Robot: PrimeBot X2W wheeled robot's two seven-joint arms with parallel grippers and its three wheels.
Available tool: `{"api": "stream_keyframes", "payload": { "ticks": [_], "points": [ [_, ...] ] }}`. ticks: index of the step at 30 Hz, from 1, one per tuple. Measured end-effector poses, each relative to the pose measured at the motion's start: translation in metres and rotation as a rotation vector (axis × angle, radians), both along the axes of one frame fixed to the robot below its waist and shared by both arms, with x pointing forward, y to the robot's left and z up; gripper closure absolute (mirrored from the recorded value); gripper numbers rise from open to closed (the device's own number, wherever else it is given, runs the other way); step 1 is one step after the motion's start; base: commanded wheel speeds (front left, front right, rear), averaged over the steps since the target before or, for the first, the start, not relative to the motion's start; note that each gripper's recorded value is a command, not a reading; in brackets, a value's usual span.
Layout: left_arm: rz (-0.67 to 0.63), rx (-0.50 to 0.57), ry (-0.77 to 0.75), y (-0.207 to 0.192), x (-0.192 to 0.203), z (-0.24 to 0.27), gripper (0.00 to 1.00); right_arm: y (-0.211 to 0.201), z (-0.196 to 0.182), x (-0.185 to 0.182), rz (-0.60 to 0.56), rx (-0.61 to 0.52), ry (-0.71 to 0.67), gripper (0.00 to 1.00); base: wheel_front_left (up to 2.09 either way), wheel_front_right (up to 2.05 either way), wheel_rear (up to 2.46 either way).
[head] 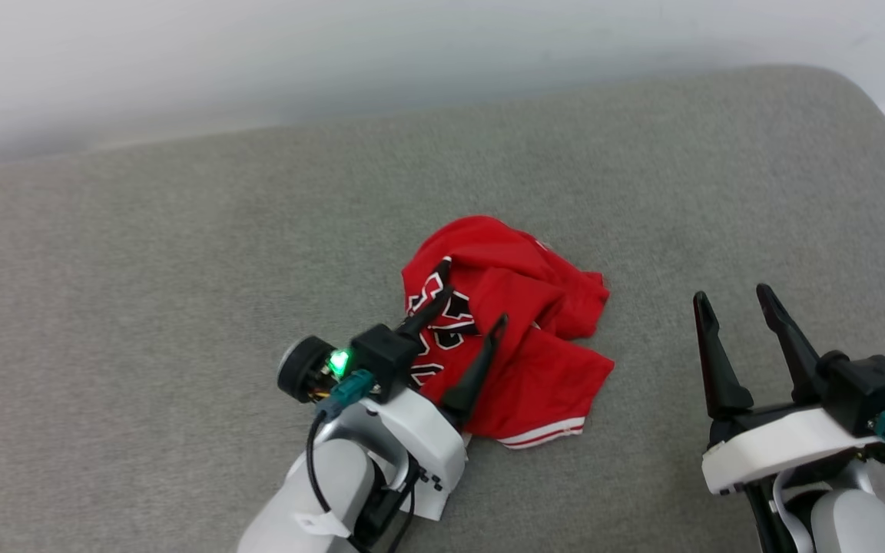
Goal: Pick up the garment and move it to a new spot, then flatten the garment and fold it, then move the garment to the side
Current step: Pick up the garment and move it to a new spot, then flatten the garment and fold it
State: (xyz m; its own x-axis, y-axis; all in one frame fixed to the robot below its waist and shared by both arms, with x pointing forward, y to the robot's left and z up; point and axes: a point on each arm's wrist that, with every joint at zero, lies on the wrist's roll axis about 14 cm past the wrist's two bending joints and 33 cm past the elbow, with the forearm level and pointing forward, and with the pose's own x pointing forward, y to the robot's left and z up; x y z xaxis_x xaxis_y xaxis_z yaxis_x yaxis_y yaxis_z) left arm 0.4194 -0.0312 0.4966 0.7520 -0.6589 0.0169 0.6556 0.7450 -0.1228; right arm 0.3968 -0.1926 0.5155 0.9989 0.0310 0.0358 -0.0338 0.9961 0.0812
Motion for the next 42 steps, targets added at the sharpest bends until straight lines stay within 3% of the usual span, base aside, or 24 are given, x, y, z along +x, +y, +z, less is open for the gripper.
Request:
{"api": "stream_keyframes", "payload": {
  "ticks": [8,14,19,25,37,42],
  "points": [
    [0.305,-0.025,-0.171,0.082,0.005,0.056,0.0,0.013,0.014,-0.014,0.039,-0.009,-0.018,0.0,0.0,0.0,0.0],
    [0.551,0.016,-0.159,0.161,-0.015,0.046,0.0,0.023,0.022,-0.024,0.069,-0.017,-0.027,0.0,0.0,0.0,0.0],
    [0.648,0.063,-0.127,0.2,-0.038,0.03,0.0,0.027,0.026,-0.03,0.081,-0.019,-0.029,0.0,0.0,0.0,0.0],
    [0.68,0.083,-0.133,0.215,-0.051,0.029,0.0,0.028,0.023,-0.037,0.084,-0.015,-0.017,0.0,0.0,0.0,0.0],
    [0.653,0.084,-0.137,0.208,-0.052,0.035,0.0,0.028,0.022,-0.04,0.084,-0.011,-0.01,0.0,0.0,0.0,0.0],
    [0.513,0.142,-0.044,0.176,-0.05,0.023,0.0,0.03,0.021,-0.036,0.09,-0.012,-0.005,0.0,0.0,0.0,0.0]
  ]
}}
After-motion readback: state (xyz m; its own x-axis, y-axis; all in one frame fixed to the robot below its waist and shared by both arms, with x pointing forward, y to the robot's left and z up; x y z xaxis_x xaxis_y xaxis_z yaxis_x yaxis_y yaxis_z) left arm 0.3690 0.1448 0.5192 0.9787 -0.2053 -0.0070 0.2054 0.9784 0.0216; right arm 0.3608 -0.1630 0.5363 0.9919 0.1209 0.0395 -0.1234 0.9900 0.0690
